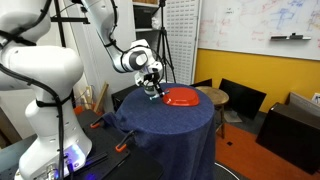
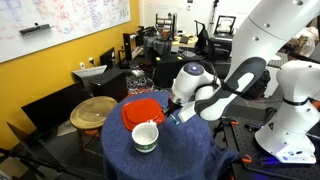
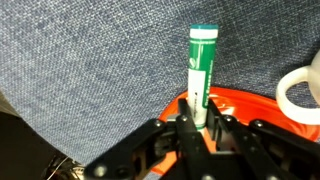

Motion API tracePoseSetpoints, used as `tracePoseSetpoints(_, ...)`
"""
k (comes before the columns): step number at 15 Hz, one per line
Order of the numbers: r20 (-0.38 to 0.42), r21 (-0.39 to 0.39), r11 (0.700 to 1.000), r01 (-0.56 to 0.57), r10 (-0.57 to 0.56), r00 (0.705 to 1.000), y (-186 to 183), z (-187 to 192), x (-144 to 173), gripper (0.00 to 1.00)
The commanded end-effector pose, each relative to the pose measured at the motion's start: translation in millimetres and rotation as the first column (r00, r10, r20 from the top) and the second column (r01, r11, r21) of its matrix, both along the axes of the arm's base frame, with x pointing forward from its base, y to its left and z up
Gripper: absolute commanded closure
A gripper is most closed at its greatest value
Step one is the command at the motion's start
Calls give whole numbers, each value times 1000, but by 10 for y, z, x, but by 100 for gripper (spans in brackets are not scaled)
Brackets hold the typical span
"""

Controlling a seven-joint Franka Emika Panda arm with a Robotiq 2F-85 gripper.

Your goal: Place the green marker inside the mug

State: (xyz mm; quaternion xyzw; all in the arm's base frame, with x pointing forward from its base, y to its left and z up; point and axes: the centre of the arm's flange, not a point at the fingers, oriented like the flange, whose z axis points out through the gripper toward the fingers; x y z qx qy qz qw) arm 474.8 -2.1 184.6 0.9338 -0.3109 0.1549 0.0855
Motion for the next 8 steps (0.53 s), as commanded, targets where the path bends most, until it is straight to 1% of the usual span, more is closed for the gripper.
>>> tracePoseSetpoints(1, 63, -56, 998, 4, 0, 998, 225, 364, -206, 95)
tracePoseSetpoints(8, 141, -151, 988, -41, 63, 988, 518, 721, -198, 95)
